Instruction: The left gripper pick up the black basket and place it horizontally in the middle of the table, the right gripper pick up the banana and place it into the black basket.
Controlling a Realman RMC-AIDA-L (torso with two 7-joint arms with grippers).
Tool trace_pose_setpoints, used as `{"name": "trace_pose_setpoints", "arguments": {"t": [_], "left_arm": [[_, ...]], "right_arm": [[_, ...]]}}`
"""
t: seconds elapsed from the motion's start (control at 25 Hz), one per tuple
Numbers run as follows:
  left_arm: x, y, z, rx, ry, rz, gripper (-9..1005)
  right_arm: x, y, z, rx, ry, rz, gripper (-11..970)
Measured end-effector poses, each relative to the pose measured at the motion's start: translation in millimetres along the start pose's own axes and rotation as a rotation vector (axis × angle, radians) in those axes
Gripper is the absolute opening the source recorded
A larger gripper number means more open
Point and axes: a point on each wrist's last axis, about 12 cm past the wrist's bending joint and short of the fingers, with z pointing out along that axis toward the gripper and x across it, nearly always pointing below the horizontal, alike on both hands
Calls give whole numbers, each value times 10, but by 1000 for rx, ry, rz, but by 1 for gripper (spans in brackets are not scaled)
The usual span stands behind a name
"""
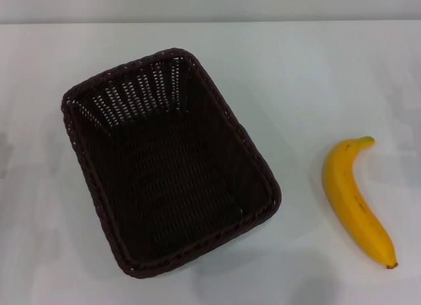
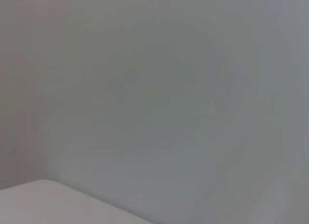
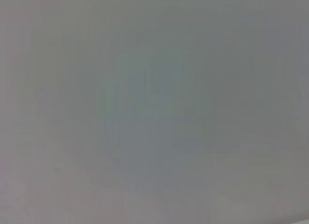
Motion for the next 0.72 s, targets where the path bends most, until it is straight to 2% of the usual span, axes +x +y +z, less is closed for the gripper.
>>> {"name": "trace_pose_setpoints", "arguments": {"t": [0.48,0.72], "left_arm": [[23,43,-167,-16,-8,-15,882],[-18,64,-171,-11,-30,-109,881]], "right_arm": [[-44,32,54,-9,-18,1,843],[-69,67,104,-18,-22,0,842]]}}
